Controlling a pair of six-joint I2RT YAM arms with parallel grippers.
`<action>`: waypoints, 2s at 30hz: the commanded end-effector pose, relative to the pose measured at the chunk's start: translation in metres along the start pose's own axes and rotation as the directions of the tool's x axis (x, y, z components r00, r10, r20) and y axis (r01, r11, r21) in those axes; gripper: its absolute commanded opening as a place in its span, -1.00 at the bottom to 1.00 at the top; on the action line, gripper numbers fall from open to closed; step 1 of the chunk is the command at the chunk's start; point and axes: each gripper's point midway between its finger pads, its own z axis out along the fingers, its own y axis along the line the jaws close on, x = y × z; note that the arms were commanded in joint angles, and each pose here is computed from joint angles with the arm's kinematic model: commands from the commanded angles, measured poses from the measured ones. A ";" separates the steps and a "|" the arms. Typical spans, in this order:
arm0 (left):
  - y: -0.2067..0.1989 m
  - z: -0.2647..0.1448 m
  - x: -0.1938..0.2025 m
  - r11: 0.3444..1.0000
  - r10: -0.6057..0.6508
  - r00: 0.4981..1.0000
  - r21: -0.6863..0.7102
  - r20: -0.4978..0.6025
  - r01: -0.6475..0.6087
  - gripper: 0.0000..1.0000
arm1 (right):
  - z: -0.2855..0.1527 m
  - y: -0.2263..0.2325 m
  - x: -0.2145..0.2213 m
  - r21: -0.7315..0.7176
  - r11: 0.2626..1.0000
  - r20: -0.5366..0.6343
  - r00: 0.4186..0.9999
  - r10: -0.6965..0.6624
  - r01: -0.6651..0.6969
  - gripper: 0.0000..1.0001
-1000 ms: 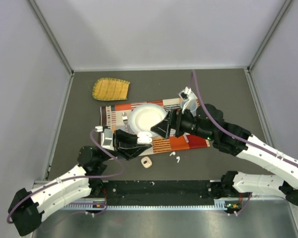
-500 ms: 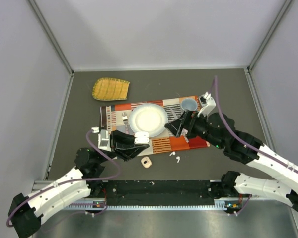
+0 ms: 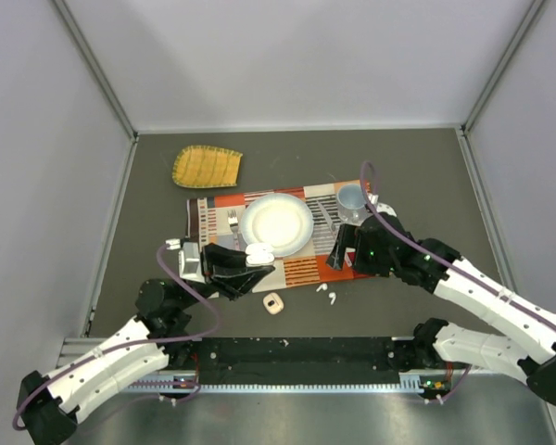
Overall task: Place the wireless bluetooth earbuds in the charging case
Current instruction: Pick up the right earbud from the center of the board.
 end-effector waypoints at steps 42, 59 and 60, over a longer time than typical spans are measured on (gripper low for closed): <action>0.015 -0.019 -0.009 0.993 0.047 0.993 -0.110 0.106 -0.035 -1.00 | 0.056 -0.034 0.083 0.355 0.933 -0.121 0.993 -0.007 0.050 0.14; 0.014 -0.017 -0.005 0.992 0.079 0.995 -0.101 0.067 -0.072 -1.00 | 0.079 -0.033 0.099 0.340 0.934 -0.186 0.981 -0.047 0.109 0.01; 0.014 -0.016 -0.006 0.992 0.080 0.995 -0.101 0.066 -0.074 -1.00 | 0.080 -0.033 0.101 0.344 0.932 -0.189 0.981 -0.050 0.114 0.00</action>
